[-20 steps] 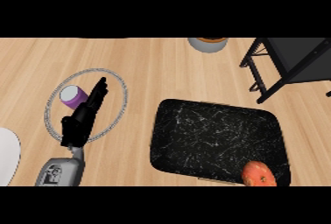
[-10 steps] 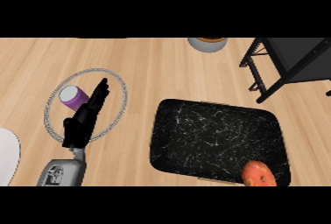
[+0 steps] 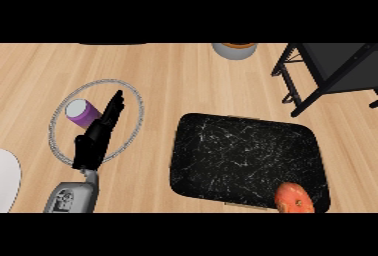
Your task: Pick the lemon from the tray and place it in the tiered shelf
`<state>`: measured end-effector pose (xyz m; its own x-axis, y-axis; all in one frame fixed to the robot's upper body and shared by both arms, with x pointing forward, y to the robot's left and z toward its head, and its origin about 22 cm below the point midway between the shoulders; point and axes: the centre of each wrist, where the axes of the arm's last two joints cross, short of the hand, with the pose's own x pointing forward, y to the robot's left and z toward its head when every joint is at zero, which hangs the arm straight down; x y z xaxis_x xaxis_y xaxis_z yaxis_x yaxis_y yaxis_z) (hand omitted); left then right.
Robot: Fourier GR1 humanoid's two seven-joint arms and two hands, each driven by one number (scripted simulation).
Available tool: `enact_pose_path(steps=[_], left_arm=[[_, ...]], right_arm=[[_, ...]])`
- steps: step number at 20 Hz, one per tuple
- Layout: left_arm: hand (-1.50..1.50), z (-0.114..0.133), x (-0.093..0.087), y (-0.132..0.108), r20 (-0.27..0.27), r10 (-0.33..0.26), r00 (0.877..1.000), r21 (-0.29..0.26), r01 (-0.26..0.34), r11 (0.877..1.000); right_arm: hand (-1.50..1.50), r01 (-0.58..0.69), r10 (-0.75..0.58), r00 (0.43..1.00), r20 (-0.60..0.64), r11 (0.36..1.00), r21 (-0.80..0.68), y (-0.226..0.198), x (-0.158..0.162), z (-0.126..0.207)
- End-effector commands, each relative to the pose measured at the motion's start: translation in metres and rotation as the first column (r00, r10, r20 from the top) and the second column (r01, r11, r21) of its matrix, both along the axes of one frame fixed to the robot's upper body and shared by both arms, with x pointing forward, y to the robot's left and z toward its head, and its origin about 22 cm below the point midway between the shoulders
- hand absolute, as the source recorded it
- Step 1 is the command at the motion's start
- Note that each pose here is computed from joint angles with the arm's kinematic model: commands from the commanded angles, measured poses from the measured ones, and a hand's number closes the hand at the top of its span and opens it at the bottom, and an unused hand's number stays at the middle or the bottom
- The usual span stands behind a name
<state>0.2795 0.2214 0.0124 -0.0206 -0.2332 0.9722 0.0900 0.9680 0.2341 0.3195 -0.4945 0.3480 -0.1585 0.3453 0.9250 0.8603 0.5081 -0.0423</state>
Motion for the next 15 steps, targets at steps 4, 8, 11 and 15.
enact_pose_path(steps=[4, 8, 11, 15], left_arm=[[0.00, 0.005, 0.006, 0.019, 0.007, 0.024, 1.000, 0.003, -0.024, 1.000], [0.00, 0.010, 0.000, -0.011, 0.008, 0.016, 1.000, -0.006, -0.016, 1.000], [0.00, -0.001, 0.009, 0.000, 0.001, 0.025, 1.000, -0.006, -0.025, 1.000], [0.00, -0.013, -0.004, 0.020, 0.008, 0.035, 0.999, 0.001, -0.035, 0.999]], right_arm=[[-1.50, 0.029, -0.012, 0.979, -0.203, 0.996, 0.080, -0.077, -0.080, 0.000], [-1.50, 0.033, -0.016, 0.968, -0.249, 0.997, 0.063, -0.110, -0.126, -0.002], [-1.50, -0.002, 0.006, 0.954, -0.300, 1.000, 0.012, -0.133, -0.159, -0.012], [-1.50, -0.023, 0.032, 0.963, -0.269, 0.999, 0.038, -0.155, -0.201, -0.021]])
